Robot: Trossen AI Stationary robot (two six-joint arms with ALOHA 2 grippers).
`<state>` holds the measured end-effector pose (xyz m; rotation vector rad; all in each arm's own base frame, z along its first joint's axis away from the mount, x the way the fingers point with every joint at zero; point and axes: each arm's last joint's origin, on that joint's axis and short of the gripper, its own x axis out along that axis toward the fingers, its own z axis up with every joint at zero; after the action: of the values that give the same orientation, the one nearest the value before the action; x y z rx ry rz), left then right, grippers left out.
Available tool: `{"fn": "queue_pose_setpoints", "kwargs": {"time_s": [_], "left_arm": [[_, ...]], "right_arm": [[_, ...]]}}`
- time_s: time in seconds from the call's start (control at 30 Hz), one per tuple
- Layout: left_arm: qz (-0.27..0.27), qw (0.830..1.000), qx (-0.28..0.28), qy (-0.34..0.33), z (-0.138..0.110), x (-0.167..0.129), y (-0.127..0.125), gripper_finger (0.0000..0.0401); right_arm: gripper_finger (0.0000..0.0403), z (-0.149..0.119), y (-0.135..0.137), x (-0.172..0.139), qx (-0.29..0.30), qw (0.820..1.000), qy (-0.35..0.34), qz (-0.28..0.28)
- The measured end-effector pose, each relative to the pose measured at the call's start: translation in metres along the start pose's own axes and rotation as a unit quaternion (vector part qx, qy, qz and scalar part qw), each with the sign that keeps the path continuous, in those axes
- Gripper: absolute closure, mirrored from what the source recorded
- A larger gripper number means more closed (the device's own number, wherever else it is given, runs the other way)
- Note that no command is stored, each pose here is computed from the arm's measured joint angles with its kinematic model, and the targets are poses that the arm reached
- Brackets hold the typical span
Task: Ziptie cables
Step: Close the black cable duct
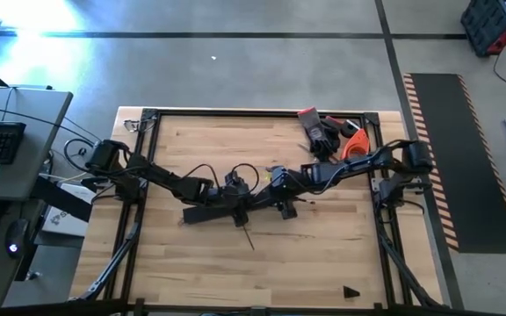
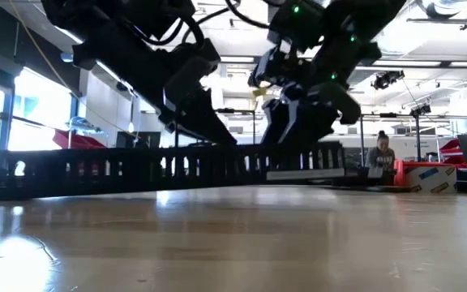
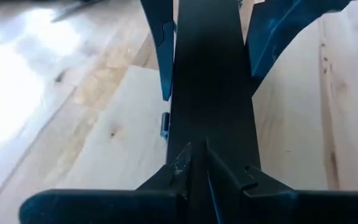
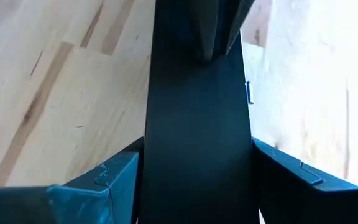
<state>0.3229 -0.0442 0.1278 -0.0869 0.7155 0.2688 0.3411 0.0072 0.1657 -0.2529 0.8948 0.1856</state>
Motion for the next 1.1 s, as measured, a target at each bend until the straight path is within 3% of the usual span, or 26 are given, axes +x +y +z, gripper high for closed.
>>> {"fn": "queue_pose_setpoints", "kwargs": {"time_s": [0.23, 0.43, 0.67, 0.83, 1.0, 1.1], "left_arm": [[0.002, 0.999, 0.041, -0.020, 0.002, 0.001, -0.001, 0.0381], [0.000, 0.997, 0.073, -0.014, -0.001, 0.002, 0.000, 0.0381], [0.001, 0.997, 0.080, -0.009, -0.003, 0.003, 0.000, 0.0381], [0.006, 0.997, 0.082, -0.011, -0.002, 0.003, 0.000, 0.0381], [0.008, 0.996, 0.088, -0.010, -0.002, 0.003, 0.001, 0.0381], [0.008, 0.995, 0.099, -0.013, -0.002, 0.003, 0.001, 0.0381]], "right_arm": [[0.0171, -0.006, 0.009, -0.005, 0.053, 0.999, -0.010, -0.005], [0.0164, -0.022, 0.014, 0.017, 0.078, 0.997, -0.008, 0.016], [0.0075, -0.023, 0.016, 0.027, 0.055, 0.997, -0.013, 0.045], [0.0035, -0.003, 0.013, 0.007, 0.037, 0.998, -0.051, 0.027], [0.0046, 0.010, 0.012, -0.030, 0.024, 0.996, -0.084, -0.017], [0.0066, 0.006, 0.012, -0.039, 0.049, 0.992, -0.112, -0.032]]}}
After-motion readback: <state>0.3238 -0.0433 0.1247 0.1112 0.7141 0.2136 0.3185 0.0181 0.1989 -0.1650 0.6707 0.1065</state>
